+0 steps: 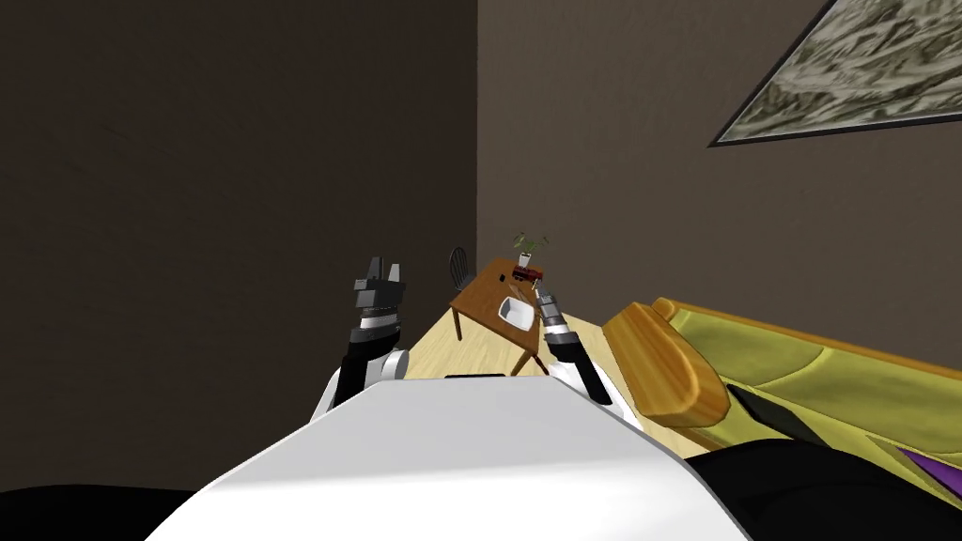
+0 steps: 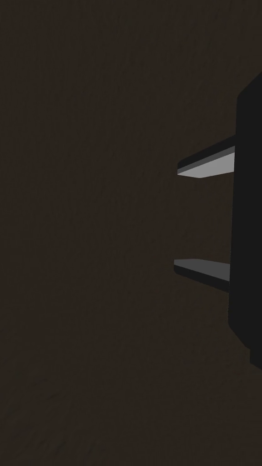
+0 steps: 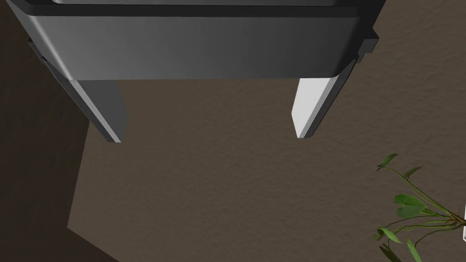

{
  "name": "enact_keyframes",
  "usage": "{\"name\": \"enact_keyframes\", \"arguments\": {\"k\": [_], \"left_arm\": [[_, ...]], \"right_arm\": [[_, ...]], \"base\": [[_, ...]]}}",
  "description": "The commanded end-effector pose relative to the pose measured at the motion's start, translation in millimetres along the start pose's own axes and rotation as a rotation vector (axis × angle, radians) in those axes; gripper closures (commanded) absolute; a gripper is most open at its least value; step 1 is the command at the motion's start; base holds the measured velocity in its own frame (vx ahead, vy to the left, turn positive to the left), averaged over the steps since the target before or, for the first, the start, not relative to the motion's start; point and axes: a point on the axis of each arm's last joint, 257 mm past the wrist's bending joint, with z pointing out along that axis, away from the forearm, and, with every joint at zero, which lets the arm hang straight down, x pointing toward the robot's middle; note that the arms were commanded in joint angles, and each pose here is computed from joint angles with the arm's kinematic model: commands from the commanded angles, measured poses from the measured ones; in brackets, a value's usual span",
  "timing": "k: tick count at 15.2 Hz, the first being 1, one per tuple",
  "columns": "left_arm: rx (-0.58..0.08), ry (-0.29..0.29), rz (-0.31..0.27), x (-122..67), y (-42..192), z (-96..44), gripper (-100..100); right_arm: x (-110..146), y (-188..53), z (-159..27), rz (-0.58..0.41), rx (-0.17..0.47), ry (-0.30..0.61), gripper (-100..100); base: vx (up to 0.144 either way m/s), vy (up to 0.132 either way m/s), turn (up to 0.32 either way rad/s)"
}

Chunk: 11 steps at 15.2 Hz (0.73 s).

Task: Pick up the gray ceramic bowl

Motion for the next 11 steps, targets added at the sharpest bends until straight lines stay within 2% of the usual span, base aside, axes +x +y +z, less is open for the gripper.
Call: {"name": "enact_keyframes", "arguments": {"k": [1,3,4,5,6,7,8,10,11], "left_arm": [[0.0,0.0,0.0,0.0,0.0,0.0,0],[0.0,0.0,0.0,0.0,0.0,0.0,0],[0.0,0.0,0.0,0.0,0.0,0.0,0],[0.0,0.0,0.0,0.0,0.0,0.0,0],[0.0,0.0,0.0,0.0,0.0,0.0,0],[0.0,0.0,0.0,0.0,0.0,0.0,0],[0.0,0.0,0.0,0.0,0.0,0.0,0],[0.0,0.0,0.0,0.0,0.0,0.0,0],[0.0,0.0,0.0,0.0,0.0,0.0,0]], "right_arm": [[8.8,-21.0,-7.0,-0.076,0.065,0.048,-100],[8.8,-21.0,-7.0,-0.093,0.065,0.048,-100],[14.6,-37.1,-13.7,-0.148,0.113,0.084,-100],[14.6,-37.1,-13.7,-0.157,0.112,0.085,-100],[20.0,-53.7,-21.5,-0.205,0.161,0.122,-100],[20.0,-53.7,-21.5,-0.222,0.16,0.123,-100],[24.6,-69.3,-30.3,-0.264,0.205,0.159,-100],[24.9,-70.8,-30.7,-0.289,0.208,0.164,-100],[29.4,-88.2,-41.1,-0.344,0.258,0.206,-100]], "base": [[0.033,0.014,0.192],[0.028,0.01,0.085],[0.025,0.013,0.11],[0.026,0.012,0.127],[0.029,0.021,0.187],[0.031,0.018,0.15],[0.038,0.015,0.215],[0.034,0.01,0.087],[0.026,0.014,0.096]]}}
